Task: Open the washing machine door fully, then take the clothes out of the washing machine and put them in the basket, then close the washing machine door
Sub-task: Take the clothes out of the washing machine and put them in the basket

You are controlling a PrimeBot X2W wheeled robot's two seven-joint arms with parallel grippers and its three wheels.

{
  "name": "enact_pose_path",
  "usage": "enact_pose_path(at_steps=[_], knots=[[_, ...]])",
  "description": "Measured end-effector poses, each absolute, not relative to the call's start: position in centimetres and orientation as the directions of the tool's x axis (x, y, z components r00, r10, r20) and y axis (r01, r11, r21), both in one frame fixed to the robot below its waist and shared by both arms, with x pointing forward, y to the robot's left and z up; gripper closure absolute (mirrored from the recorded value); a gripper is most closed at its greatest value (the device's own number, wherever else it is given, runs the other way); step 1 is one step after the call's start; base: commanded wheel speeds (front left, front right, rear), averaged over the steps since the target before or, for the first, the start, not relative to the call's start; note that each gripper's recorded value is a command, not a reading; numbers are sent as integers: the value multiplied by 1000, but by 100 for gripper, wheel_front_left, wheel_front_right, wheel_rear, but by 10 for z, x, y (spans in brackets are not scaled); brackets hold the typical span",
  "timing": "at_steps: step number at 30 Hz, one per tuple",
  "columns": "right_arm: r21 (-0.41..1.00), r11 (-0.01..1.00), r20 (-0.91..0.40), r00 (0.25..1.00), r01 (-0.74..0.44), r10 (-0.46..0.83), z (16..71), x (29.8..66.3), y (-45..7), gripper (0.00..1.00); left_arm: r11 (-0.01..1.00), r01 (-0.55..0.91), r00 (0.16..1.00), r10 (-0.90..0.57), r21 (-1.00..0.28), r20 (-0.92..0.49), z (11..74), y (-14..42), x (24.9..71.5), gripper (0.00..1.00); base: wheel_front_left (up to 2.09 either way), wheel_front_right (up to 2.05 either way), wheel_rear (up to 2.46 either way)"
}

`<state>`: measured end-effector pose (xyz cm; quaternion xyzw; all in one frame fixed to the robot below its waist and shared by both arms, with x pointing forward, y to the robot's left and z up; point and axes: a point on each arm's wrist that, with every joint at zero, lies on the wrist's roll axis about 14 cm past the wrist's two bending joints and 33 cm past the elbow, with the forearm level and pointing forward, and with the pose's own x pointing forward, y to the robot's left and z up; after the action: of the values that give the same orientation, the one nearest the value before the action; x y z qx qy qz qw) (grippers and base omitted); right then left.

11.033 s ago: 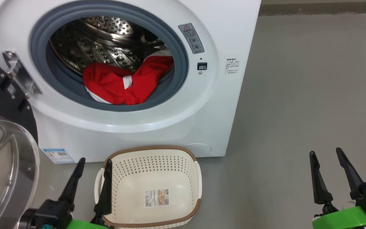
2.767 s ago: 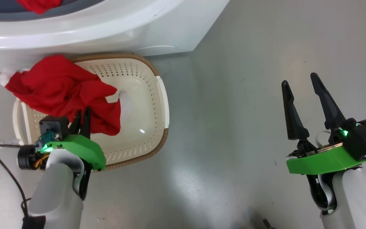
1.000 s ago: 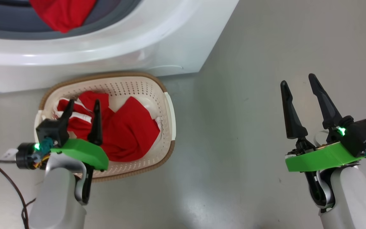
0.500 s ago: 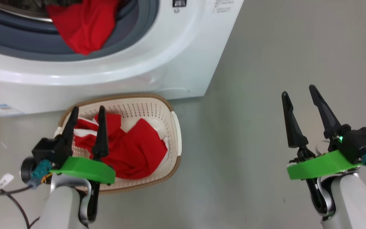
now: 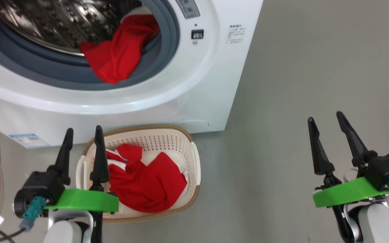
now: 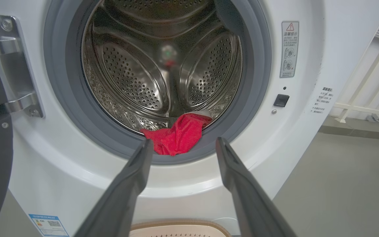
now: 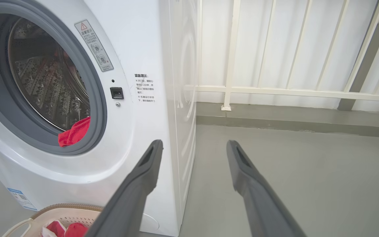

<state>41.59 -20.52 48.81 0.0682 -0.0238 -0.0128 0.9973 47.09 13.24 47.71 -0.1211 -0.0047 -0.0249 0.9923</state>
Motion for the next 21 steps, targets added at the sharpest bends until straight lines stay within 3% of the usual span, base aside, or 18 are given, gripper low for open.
enact_pose_path(at_steps=[7, 21], knots=[[127, 991, 70, 997, 27, -36, 499, 402, -207, 0, 982, 57, 993, -37, -177, 112, 513, 139, 456, 0, 0, 0, 0], [121, 992, 110, 993, 33, -47, 515, 369, -210, 0, 988, 42, 994, -27, -148, 103, 514, 148, 412, 0, 0, 0, 0]])
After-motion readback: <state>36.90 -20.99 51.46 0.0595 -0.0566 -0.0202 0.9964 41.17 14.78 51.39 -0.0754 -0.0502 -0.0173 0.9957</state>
